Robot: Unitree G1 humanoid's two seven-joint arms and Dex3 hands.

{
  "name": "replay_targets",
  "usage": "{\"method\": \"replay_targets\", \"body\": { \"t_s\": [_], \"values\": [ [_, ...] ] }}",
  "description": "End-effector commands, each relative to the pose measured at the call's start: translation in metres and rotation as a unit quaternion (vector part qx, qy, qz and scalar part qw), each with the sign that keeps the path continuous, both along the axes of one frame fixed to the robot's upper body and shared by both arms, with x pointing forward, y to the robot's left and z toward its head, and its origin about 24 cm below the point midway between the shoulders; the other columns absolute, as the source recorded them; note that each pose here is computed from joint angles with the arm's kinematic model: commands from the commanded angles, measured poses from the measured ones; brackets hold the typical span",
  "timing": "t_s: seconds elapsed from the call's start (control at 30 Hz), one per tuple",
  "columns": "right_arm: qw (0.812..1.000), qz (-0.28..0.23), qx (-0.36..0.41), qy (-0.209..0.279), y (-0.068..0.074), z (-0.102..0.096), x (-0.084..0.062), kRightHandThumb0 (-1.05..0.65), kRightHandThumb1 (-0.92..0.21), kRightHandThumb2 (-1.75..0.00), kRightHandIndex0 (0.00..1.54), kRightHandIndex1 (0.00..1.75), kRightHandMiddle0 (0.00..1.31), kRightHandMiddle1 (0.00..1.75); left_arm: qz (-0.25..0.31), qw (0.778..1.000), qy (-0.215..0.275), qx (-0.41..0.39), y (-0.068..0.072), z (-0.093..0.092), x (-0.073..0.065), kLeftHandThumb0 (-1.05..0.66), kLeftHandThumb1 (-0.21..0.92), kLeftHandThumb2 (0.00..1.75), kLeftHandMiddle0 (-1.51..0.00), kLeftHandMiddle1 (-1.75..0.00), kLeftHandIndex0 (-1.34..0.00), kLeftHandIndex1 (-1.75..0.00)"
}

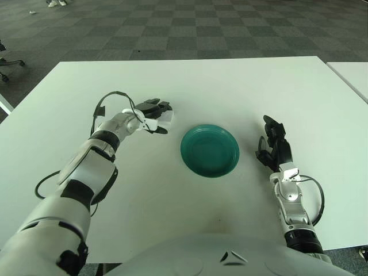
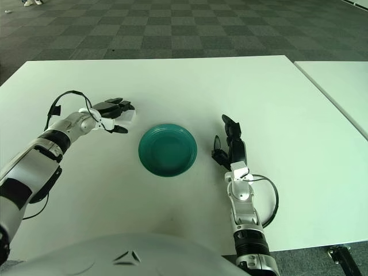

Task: Put the charger into the plate.

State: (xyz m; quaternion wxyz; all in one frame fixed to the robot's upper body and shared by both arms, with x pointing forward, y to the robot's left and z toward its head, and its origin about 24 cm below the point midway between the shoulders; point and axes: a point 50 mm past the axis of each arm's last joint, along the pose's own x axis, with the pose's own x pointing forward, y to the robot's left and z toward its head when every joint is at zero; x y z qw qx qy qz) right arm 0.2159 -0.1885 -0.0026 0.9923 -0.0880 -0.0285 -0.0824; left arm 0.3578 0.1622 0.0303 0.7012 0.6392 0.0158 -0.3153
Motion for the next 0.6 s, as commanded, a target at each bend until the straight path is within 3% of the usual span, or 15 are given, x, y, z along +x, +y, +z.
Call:
{"method": "replay_targets", "body": {
  "t_s": [0.0,0.27,0.33,0.37,0.4,0.5,0.57],
  "values": [
    [0.99,-0.014,0.024,0.137,0.005,-0.054,-0.044,-0.84,-0.92,-0.87,0.17,0.0,0.0,0.58,0.019,0.999,0.025,0.024,0.005,-0.014,-0.005,-1.05,0.92,0.39,-0.04,-0.02,0.0,-0.89],
    [0.991,-0.011,0.023,0.132,0.004,-0.051,-0.044,-0.83,-0.92,-0.87,0.18,0.01,0.0,0.6,0.031,0.999,0.024,0.015,0.0,-0.023,-0.009,-1.05,0.92,0.41,-0.22,-0.17,-0.05,-1.01],
    [0.991,-0.01,0.023,0.131,0.003,-0.051,-0.043,-0.82,-0.92,-0.87,0.18,0.01,0.0,0.6,0.034,0.999,0.022,0.016,-0.001,-0.023,-0.01,-1.05,0.92,0.41,-0.1,-0.6,-0.07,-1.08],
    [0.991,-0.01,0.023,0.13,0.003,-0.05,-0.043,-0.82,-0.92,-0.87,0.18,0.01,0.0,0.61,0.036,0.999,0.021,0.015,-0.001,-0.024,-0.01,-1.05,0.92,0.41,-0.08,-0.69,-0.08,-1.1],
    [0.991,-0.01,0.024,0.13,0.003,-0.05,-0.043,-0.82,-0.92,-0.87,0.18,0.01,0.0,0.61,0.037,0.999,0.02,0.015,-0.002,-0.024,-0.009,-1.02,0.92,0.39,-0.05,-0.93,-0.1,-1.24],
    [0.991,-0.012,0.026,0.129,0.002,-0.05,-0.043,-0.82,-0.92,-0.87,0.18,0.01,0.0,0.62,0.043,0.999,0.013,0.015,-0.002,-0.025,-0.009,-0.92,0.92,0.34,-0.02,-1.31,-0.15,-1.48],
    [0.991,-0.013,0.03,0.129,0.002,-0.049,-0.042,-0.82,-0.92,-0.87,0.18,0.01,0.0,0.63,0.047,0.999,0.004,0.017,-0.003,-0.025,-0.009,-0.62,0.74,0.65,-0.02,-1.56,-0.32,-1.6]
  ]
}}
